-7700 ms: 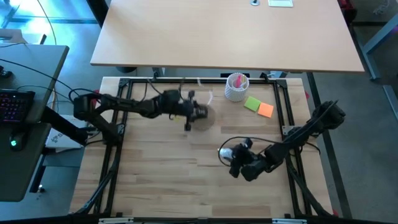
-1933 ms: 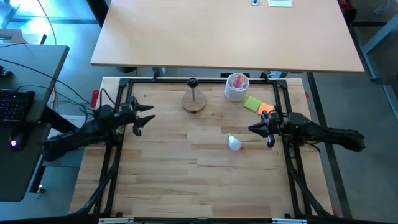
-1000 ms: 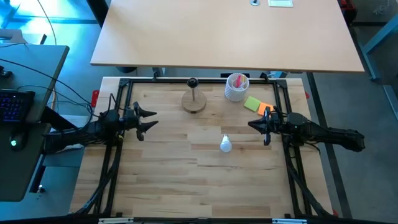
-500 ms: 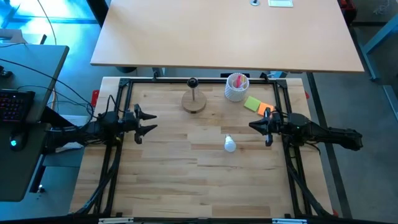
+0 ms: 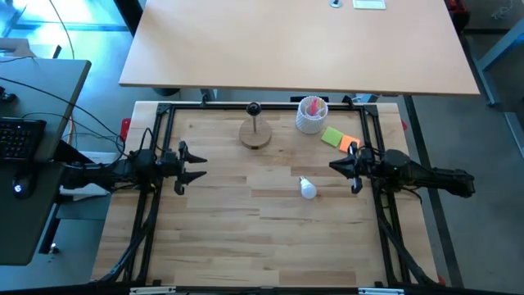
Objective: Screw lightbulb
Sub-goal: Return to Home Position
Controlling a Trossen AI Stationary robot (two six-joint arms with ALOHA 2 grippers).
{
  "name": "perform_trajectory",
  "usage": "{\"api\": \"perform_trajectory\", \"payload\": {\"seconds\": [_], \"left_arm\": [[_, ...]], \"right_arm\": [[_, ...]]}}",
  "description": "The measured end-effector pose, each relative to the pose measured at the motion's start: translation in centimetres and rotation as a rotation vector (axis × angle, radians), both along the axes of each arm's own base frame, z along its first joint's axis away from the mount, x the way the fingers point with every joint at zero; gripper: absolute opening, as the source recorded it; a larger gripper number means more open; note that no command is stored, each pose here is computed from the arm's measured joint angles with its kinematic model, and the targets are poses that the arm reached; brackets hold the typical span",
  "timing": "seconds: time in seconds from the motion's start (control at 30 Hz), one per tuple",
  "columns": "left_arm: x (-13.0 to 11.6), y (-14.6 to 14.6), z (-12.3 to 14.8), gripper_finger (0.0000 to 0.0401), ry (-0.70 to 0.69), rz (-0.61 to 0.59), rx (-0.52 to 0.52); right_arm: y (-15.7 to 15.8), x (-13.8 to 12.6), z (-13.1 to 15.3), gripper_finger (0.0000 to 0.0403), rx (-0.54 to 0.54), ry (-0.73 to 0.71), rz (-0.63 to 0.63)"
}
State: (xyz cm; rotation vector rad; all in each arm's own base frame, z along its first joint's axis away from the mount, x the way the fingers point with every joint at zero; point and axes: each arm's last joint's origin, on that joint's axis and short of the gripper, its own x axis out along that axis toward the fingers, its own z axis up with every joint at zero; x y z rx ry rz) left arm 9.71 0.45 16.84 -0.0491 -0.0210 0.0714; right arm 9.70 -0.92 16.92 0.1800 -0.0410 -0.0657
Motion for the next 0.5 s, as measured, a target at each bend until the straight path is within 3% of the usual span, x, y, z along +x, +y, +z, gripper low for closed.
{"api": "perform_trajectory", "payload": {"seconds": [0.5], "left_arm": [[0.0,0.0,0.01,0.0207,-0.001,0.0,0.0]], "right_arm": [[0.0,0.01,-0.13,0.0023,0.001,0.013,0.001]]}}
